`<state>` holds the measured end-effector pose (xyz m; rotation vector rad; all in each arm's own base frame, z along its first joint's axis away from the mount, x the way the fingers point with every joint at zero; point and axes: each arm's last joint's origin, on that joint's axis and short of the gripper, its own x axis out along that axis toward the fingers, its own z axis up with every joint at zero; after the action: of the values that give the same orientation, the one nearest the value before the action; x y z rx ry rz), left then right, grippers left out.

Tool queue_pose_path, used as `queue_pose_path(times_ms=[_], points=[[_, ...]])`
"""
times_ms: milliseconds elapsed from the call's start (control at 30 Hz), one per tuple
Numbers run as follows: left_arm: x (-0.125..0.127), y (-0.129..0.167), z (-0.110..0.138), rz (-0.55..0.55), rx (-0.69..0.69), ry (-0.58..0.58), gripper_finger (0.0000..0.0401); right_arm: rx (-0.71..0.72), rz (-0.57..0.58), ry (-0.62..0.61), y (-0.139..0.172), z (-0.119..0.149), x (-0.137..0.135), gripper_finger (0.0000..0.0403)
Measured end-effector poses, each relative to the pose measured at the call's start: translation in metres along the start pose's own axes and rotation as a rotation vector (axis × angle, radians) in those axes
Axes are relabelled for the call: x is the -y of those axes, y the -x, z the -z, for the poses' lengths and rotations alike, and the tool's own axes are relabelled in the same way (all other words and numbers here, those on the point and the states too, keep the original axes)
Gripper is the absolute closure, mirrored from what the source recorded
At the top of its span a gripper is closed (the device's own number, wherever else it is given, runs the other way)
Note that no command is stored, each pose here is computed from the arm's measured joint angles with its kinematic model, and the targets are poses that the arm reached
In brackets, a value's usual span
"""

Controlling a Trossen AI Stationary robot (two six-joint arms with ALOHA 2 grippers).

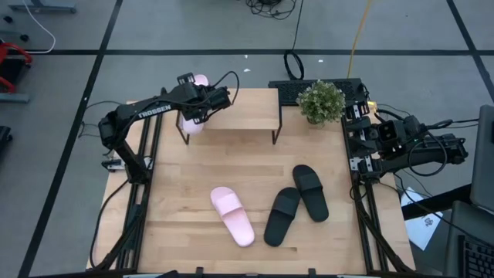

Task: Pick and place slides into the shelf
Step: Put the left pink slipper on the shelf

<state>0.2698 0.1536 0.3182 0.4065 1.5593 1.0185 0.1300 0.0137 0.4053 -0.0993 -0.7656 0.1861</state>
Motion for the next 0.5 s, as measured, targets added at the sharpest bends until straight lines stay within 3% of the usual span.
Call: queue_pose_path(times_ms=[500], points=[[0.0002,0.0000,-0.0001,0.007,0.001,-0.012,0.0401,0.000,-0.001,0.000,0.0000,-0.0001,0.0000,0.0298]])
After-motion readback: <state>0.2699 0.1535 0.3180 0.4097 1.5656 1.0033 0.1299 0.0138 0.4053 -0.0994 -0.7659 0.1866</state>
